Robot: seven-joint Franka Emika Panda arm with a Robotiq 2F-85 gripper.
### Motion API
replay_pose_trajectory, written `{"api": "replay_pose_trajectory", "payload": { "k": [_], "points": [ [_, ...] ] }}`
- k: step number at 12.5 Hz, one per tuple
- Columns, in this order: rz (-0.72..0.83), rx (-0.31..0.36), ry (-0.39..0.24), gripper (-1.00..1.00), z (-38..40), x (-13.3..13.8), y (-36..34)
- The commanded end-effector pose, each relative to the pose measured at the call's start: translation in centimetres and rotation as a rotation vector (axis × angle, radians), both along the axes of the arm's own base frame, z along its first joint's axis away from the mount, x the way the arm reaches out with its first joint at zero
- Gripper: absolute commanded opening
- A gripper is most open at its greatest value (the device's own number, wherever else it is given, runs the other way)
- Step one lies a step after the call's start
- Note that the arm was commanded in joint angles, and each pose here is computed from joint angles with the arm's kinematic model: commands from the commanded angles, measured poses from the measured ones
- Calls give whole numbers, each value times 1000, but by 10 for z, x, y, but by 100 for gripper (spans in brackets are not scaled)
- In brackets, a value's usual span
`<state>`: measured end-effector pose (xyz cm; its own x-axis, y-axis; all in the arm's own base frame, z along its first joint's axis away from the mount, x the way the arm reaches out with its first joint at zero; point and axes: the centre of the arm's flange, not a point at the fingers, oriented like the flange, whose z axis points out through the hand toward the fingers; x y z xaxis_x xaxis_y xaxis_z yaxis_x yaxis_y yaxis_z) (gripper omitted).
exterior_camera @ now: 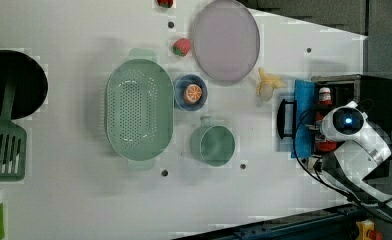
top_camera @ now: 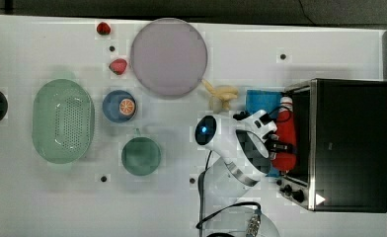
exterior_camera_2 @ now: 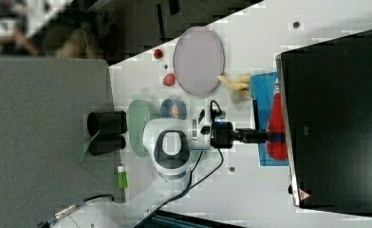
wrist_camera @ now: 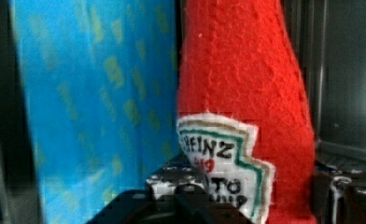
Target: Pick Ketchup from the table and place in oven.
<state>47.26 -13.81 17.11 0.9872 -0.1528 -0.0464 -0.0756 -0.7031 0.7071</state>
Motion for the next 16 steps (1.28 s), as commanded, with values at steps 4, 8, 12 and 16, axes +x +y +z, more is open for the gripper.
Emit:
{"api": "replay_pose_trajectory", "payload": {
  "k": [4, 8, 12, 16],
  "points": [
    [18, -77, -35, 20, -1, 10, -33],
    [-21, -71, -78, 87, -15, 11, -30],
    [8, -54, -120, 100, -1, 23, -15],
    [-71, 74, -253, 100, 70, 48, 20]
  ]
}}
